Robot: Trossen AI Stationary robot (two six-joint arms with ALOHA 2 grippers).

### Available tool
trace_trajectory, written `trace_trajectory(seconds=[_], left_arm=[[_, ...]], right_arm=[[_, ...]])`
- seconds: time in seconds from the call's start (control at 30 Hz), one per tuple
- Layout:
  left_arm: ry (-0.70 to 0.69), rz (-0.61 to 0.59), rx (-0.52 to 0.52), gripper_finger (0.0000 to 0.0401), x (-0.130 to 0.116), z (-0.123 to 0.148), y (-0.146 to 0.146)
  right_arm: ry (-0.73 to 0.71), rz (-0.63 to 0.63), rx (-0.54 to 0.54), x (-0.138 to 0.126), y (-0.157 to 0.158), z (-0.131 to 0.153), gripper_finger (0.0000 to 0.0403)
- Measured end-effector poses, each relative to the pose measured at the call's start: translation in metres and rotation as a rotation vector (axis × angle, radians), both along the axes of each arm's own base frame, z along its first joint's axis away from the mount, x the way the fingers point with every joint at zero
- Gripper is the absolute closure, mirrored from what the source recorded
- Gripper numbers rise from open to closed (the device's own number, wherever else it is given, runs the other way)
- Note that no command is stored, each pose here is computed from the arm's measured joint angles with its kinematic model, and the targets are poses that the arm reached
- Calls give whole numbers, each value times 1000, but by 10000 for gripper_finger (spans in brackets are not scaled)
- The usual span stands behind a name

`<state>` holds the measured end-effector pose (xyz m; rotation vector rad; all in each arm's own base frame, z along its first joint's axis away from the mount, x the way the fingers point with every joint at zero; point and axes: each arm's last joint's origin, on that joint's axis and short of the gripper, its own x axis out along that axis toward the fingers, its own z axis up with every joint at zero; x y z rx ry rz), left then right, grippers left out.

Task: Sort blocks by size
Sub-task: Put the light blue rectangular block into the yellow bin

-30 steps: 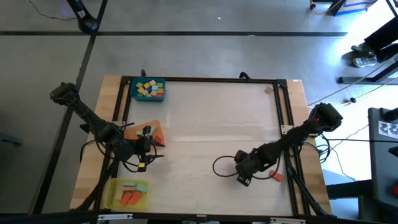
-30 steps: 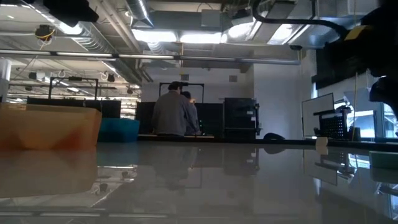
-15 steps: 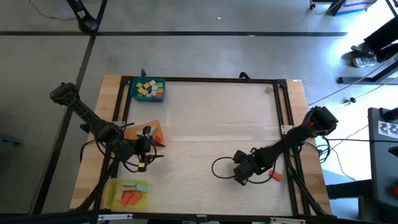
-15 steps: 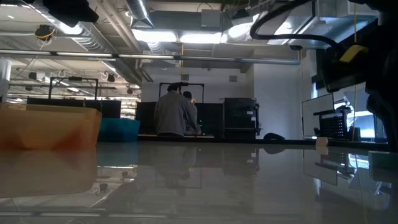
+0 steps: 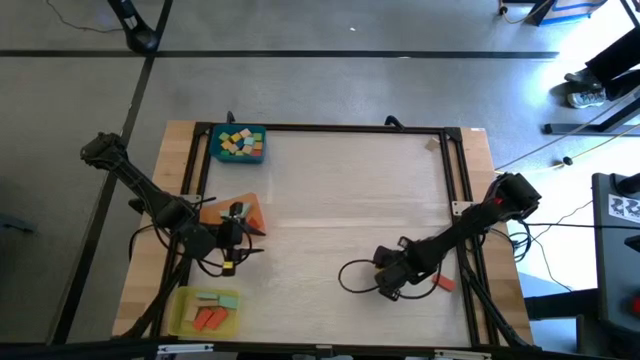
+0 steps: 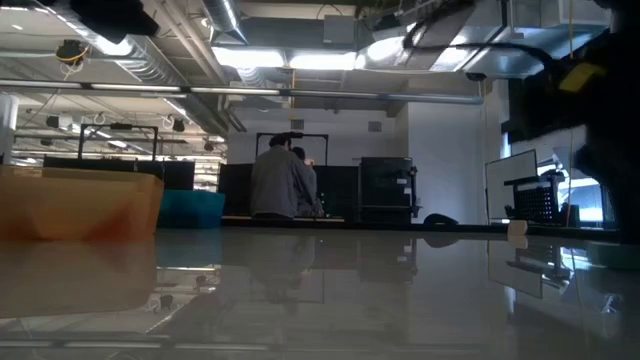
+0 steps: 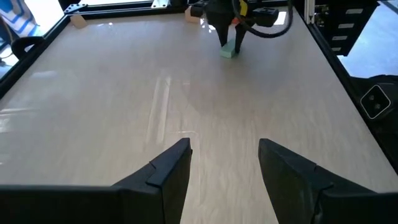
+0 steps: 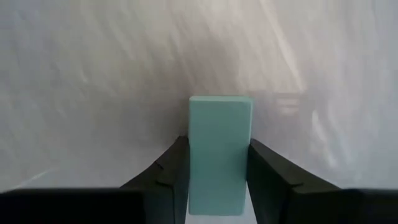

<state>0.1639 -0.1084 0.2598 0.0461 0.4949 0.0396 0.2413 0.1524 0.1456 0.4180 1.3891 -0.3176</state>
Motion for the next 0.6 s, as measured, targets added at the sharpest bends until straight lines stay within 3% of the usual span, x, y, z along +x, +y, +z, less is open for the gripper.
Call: trace_trajectory(seconds=[0.27,0.6], left_arm=[[0,38,5,224,4,0,7],[1,44,8,224,5,0,8]], right_arm=[[-203,190,-131,30,5,33,273],[-463,403,-263,81,-16,88,274]])
